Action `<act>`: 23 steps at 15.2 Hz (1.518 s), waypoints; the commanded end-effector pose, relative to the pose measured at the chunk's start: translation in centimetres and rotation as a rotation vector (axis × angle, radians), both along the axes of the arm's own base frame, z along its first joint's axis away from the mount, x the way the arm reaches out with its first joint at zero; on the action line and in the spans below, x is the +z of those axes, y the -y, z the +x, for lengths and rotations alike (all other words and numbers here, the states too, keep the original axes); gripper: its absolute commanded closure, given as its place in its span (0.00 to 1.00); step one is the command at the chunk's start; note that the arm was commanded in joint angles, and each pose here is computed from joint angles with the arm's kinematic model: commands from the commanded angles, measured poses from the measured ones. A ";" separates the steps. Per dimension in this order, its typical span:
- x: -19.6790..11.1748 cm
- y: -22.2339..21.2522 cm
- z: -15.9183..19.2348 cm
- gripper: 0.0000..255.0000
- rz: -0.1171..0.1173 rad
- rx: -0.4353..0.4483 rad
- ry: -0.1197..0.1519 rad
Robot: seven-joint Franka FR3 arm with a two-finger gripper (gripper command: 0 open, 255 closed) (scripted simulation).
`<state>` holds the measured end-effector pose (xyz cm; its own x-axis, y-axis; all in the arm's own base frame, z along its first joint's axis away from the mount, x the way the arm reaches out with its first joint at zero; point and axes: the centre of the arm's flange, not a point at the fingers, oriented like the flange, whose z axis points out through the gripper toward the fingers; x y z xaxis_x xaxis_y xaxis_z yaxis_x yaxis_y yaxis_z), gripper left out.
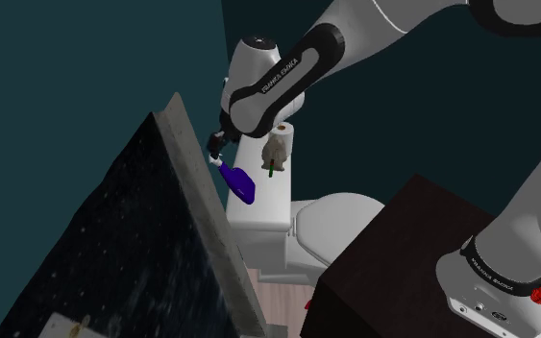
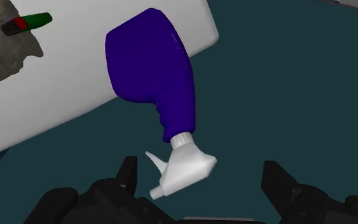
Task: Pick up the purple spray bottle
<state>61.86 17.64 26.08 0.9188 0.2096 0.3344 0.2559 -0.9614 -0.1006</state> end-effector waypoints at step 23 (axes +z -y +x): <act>-4.7 -1.4 2.4 1.00 0.005 0.014 0.030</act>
<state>64.14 19.14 20.80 0.9075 0.2207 0.3574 0.2715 -0.9574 -0.0982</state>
